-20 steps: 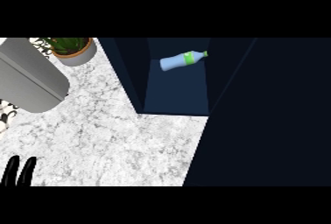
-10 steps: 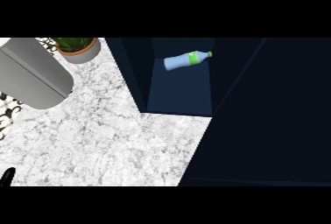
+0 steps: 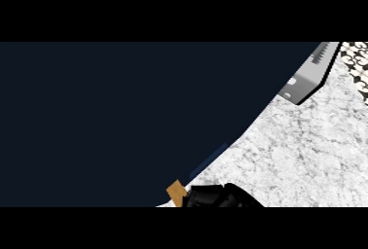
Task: Pick up the bottled water, place it into the cabinet and close the cabinet
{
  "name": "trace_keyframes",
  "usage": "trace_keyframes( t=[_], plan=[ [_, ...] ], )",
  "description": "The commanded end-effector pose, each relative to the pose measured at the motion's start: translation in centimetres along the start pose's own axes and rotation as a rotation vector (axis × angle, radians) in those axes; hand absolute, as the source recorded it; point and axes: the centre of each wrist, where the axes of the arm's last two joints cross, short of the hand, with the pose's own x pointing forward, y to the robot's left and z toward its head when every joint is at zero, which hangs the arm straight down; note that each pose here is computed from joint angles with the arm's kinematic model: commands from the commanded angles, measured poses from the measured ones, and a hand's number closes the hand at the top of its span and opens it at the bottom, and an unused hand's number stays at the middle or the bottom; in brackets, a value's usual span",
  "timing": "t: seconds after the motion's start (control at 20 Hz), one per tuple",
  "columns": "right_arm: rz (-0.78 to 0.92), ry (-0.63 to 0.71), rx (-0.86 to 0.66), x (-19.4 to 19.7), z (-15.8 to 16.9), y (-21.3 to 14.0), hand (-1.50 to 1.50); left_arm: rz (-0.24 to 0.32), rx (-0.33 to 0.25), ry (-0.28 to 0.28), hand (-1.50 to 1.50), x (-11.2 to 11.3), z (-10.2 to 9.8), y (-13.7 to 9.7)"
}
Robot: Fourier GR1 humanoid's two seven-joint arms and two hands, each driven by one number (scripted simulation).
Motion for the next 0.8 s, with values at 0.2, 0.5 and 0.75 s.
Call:
trace_keyframes(
  t=[0.2, 0.5, 0.75],
  plan=[
    [-0.121, 0.024, -0.008, 1.3, -7.5, -2.7, 1.50, 0.019, 0.028, -0.020, -1.50, 2.0, 1.5, 1.8],
    [-0.181, -0.002, -0.024, 2.0, -11.3, -7.1, 1.50, 0.011, 0.031, -0.034, -1.50, 3.5, 2.4, 1.8],
    [-0.177, 0.029, -0.023, 0.4, -13.1, -10.9, 1.50, 0.017, 0.047, -0.039, -1.50, 4.1, 4.0, 4.0]
  ],
)
